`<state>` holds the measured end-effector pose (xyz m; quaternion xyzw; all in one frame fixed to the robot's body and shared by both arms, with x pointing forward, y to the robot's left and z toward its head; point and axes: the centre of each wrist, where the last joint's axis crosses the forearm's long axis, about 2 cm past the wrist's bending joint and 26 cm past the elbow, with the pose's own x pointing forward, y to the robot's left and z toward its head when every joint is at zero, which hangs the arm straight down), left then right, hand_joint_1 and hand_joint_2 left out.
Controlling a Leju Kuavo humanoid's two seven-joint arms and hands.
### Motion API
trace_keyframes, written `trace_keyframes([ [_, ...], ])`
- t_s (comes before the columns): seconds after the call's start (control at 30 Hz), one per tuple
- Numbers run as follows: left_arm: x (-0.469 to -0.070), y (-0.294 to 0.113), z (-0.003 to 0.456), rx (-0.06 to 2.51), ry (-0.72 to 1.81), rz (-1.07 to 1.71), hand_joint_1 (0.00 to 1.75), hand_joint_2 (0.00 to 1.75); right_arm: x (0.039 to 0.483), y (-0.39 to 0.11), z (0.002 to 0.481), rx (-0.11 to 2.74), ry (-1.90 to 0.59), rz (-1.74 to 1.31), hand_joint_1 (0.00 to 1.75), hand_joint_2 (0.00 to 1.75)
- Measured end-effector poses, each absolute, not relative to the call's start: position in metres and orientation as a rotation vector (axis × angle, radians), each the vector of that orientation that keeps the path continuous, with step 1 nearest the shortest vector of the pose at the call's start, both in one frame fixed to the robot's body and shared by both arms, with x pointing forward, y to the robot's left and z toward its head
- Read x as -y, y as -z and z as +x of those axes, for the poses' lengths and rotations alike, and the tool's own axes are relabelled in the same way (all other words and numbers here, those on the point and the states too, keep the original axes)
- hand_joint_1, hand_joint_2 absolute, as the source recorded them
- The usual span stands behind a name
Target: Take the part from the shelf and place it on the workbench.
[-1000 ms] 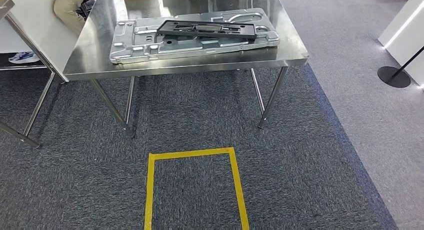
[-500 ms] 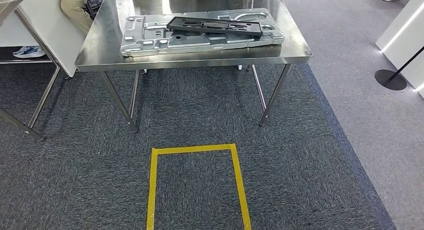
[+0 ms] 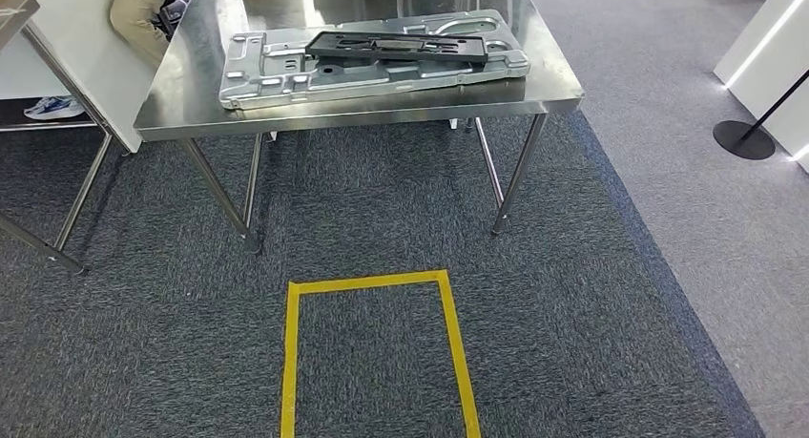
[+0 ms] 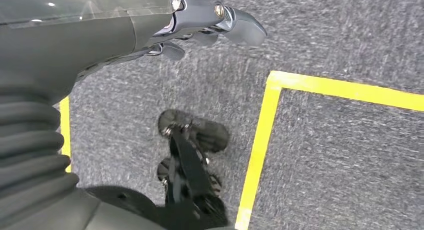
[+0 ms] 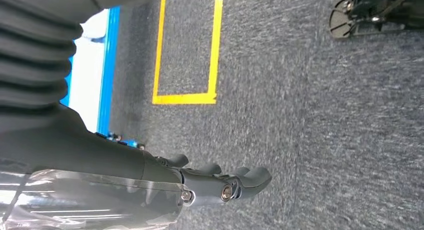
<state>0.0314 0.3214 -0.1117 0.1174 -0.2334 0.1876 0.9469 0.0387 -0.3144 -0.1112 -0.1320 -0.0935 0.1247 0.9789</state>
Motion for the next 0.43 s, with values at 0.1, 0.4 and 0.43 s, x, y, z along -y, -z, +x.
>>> trace_keyframes([
  [0.1, -0.3209, 0.1117, 0.0319, 0.479, -0.382, 0.238, 0.0, 1.75, 0.3154, 0.1111, 0.0395, 0.194, -0.242, -0.264, 0.0, 0.0],
  [0.4, -0.3209, 0.1116, 0.0326, 0.49, -0.382, 0.242, 0.0, 1.75, 0.315, 0.1113, 0.0387, 0.202, -0.222, -0.248, 0.0, 1.75],
  [0.43, -0.3209, 0.1116, 0.0326, 0.488, -0.381, 0.243, 0.0, 1.75, 0.315, 0.1113, 0.0387, 0.202, -0.22, -0.248, 0.0, 1.75],
])
